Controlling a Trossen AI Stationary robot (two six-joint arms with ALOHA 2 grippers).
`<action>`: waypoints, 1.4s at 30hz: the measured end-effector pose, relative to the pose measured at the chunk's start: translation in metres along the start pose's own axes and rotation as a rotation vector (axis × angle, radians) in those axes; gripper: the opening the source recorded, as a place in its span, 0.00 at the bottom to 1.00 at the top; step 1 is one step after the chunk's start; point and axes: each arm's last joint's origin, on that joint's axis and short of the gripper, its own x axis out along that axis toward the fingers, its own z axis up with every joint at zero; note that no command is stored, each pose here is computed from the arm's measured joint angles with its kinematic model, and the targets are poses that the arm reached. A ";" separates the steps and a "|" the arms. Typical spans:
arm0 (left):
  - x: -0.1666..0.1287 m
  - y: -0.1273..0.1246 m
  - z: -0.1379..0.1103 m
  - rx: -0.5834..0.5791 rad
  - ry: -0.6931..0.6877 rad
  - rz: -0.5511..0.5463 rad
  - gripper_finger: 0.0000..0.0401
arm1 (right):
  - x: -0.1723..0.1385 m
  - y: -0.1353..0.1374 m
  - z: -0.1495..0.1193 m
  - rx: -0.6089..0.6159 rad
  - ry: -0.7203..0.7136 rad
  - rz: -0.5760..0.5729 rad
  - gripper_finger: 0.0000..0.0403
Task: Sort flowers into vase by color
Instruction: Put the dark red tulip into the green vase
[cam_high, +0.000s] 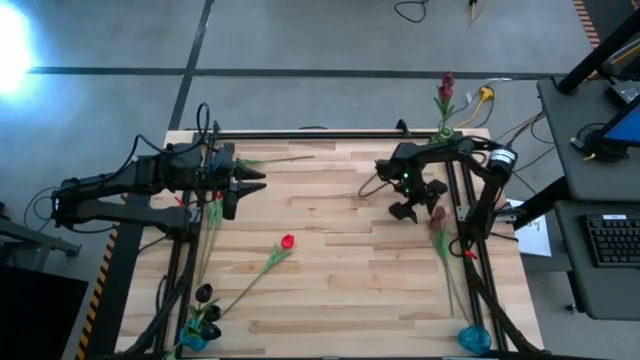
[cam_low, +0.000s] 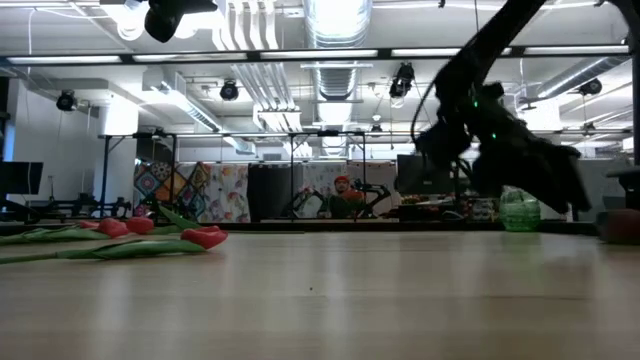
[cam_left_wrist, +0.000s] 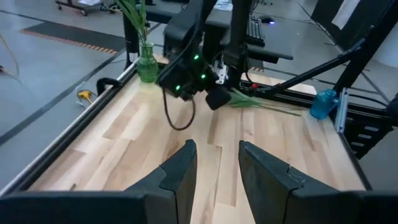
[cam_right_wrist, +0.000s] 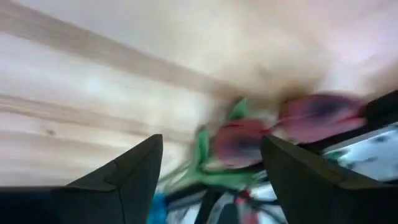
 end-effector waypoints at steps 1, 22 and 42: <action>0.000 0.000 0.000 0.005 -0.003 0.009 0.27 | -0.006 0.001 -0.003 -0.015 -0.049 -0.028 0.65; 0.001 0.001 0.001 0.010 -0.014 0.043 0.27 | 0.045 0.040 -0.064 -0.151 -0.016 -0.101 0.54; 0.005 0.001 0.002 -0.033 -0.010 0.043 0.27 | 0.069 0.042 -0.061 -0.106 -0.246 -0.123 0.20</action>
